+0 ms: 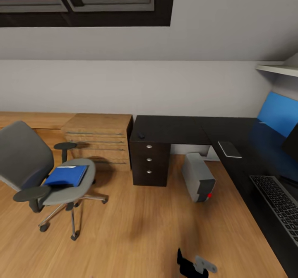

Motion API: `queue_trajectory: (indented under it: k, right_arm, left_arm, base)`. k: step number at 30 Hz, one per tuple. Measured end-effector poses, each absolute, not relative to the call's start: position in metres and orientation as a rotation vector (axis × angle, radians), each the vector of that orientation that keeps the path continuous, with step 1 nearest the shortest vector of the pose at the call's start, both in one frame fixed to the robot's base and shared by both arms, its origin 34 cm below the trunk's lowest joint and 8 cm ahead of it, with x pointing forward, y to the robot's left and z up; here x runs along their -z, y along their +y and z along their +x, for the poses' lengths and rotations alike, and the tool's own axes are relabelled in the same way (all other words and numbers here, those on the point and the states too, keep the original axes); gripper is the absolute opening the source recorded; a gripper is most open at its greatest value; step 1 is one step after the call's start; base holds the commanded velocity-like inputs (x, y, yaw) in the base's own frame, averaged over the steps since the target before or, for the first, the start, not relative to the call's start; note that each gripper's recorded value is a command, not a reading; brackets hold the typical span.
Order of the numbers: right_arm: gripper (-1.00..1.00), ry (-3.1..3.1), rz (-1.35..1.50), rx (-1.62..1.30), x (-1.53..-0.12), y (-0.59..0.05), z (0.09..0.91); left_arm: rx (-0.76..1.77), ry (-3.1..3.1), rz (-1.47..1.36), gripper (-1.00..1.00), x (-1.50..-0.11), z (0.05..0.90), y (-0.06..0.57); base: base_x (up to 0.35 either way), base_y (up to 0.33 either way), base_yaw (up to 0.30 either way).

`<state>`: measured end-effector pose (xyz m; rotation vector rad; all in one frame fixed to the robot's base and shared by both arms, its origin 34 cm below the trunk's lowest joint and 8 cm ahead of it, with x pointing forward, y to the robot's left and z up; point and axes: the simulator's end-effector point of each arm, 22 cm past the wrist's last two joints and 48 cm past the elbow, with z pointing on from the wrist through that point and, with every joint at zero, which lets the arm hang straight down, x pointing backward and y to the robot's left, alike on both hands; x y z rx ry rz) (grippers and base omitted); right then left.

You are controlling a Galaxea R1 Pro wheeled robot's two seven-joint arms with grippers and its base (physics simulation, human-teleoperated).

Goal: In the bedroom, organize the workspace by keeping the computer under the desk, ensuring the monitor is on the desk, placing the keyboard on the desk next to the monitor, placing the mouse on the desk next to the keyboard, moving the folder from the swivel chair onto the desk next to the mouse, stacking the notebook on top of the folder with the pen on top of the notebook, and positioning the swivel chair next to the desk.

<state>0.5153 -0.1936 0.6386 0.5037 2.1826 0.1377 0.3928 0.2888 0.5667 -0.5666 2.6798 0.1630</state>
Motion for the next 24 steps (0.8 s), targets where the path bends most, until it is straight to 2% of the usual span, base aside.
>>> queue_trajectory:
  k: [24]
  right_arm:
    - [1.00, 2.183, 0.505, -0.132, -0.6383, -0.1952, 0.5151]
  left_arm:
    - [-0.163, 2.675, -0.566, 1.00, -0.5669, 0.3928, 0.2888]
  base:
    - [0.322, 0.000, 0.000]
